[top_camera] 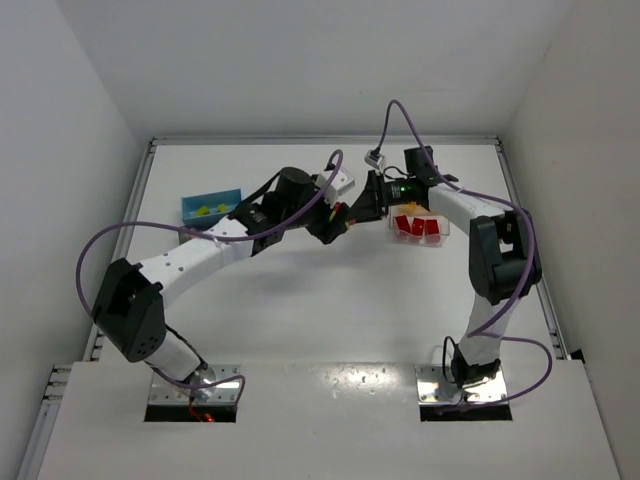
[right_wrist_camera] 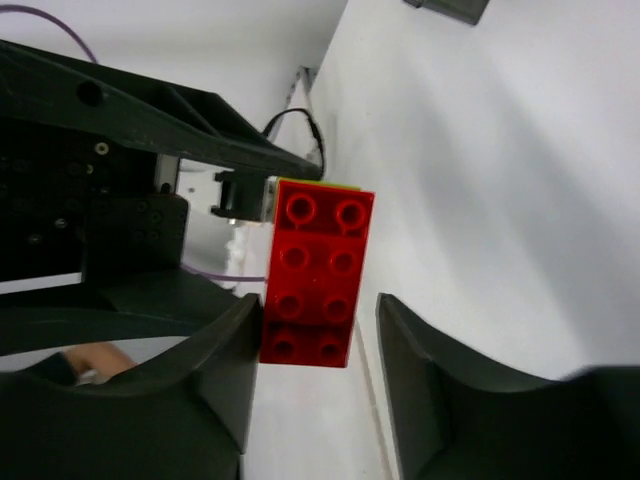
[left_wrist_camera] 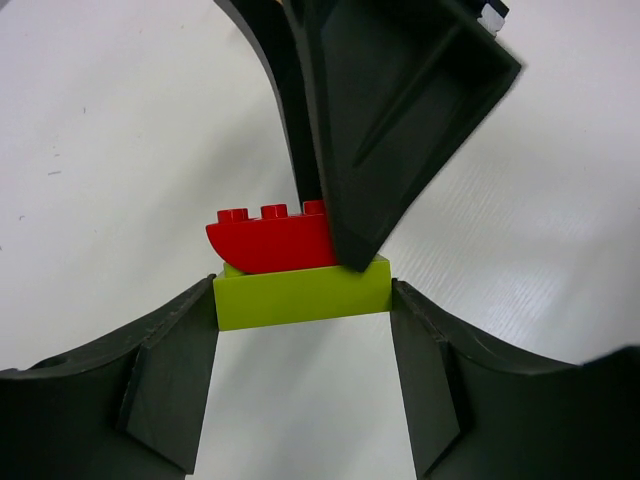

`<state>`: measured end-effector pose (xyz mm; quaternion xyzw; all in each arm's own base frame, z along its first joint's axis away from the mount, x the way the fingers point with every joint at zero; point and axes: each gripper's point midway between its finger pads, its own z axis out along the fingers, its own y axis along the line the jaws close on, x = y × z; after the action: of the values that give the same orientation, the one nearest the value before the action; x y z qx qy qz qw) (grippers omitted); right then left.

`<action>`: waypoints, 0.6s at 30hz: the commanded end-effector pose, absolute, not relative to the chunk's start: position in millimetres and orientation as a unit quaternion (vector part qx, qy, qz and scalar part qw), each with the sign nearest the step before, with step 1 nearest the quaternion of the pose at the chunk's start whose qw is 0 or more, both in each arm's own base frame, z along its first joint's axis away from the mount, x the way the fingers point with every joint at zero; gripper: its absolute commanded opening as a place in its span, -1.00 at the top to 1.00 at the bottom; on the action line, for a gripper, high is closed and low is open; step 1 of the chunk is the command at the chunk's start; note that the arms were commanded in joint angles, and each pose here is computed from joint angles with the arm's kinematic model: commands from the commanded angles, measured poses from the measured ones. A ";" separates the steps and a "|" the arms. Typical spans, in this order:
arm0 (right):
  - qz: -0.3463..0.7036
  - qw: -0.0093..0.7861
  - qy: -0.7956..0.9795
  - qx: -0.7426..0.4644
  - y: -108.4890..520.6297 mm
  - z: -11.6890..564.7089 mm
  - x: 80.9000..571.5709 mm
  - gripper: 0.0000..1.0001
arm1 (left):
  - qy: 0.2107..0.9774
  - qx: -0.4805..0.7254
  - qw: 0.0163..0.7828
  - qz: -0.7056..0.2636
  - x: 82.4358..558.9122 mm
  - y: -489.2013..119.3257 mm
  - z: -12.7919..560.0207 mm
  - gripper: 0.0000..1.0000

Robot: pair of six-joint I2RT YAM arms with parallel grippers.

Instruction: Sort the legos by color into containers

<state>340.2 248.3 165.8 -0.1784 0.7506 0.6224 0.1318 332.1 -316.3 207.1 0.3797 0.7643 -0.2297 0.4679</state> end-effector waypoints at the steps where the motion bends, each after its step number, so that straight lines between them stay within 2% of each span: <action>1: 0.640 0.132 0.729 -0.204 253.3 171.9 335.0 0.07 | 0.731 0.376 0.516 -0.239 333.6 -321.7 246.2 0.50; 4: 0.656 0.125 0.713 -0.214 258.5 180.1 330.6 0.37 | 0.731 0.376 0.516 -0.239 333.6 -321.7 246.2 0.50; 5: 0.663 0.116 0.708 -0.213 258.1 180.3 327.1 0.55 | 0.734 0.377 0.512 -0.238 332.7 -320.9 241.9 0.50; 8: 0.667 0.115 0.705 -0.212 258.2 185.5 326.1 0.89 | 0.739 0.375 0.509 -0.233 332.8 -318.6 236.1 0.50; 9: 0.667 0.115 0.705 -0.212 258.2 185.5 326.1 0.95 | 0.742 0.376 0.505 -0.232 331.6 -317.6 231.1 0.50; 11: 0.667 0.124 0.704 -0.210 254.0 190.6 330.3 1.00 | 0.740 0.376 0.508 -0.233 330.6 -316.6 232.1 0.50; 18: 0.647 0.202 0.715 -0.171 202.7 206.2 372.9 1.00 | 0.754 0.376 0.487 -0.230 320.7 -308.7 209.6 0.50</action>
<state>349.7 233.5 176.0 -0.1517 0.7346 0.6480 0.1324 329.9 -313.2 206.7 0.3778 0.7552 -0.2256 0.4857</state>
